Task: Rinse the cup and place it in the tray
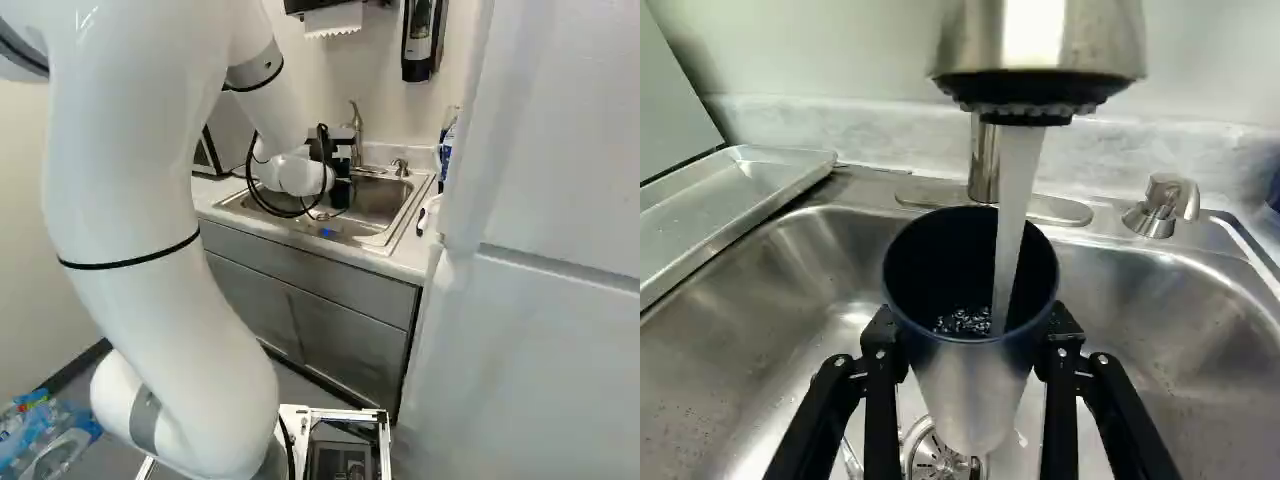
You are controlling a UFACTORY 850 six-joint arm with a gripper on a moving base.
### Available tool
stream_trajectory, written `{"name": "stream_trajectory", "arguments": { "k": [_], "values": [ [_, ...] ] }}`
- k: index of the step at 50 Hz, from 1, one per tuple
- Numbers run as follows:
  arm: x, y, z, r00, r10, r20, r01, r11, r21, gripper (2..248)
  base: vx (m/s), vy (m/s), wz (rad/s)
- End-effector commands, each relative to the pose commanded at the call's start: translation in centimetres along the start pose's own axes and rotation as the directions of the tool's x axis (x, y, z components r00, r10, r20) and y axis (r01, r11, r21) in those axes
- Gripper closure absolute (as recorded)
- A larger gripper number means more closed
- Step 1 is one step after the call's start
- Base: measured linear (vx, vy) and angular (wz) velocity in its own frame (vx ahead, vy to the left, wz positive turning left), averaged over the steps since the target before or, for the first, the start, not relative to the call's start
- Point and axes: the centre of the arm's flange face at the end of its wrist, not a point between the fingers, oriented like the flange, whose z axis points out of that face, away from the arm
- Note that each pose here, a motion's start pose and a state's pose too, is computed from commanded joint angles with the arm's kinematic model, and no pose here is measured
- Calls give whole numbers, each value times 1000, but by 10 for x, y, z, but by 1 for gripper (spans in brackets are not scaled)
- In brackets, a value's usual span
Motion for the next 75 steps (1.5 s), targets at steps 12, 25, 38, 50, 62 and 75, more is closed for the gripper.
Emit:
{"name": "stream_trajectory", "arguments": {
  "k": [12, 25, 38, 50, 62, 75],
  "values": [
    [0, 0, 0, 1000, 0, 0, 0, 1000, 0, 124, 0, 0, 0],
    [0, 0, 0, 1000, 0, 0, 0, 1000, 0, 124, 0, 0, 0],
    [0, 0, 0, 1000, 0, 0, 0, 1000, 0, 124, 0, 0, 0],
    [0, 0, 0, 1000, 0, 0, 0, 1000, 0, 124, 0, 0, 0],
    [0, 0, 0, 1000, 0, 0, 0, 1000, 0, 124, 0, 0, 0],
    [0, 0, 0, 1000, 0, 0, 0, 1000, 0, 124, 0, 0, 0]
  ]
}}
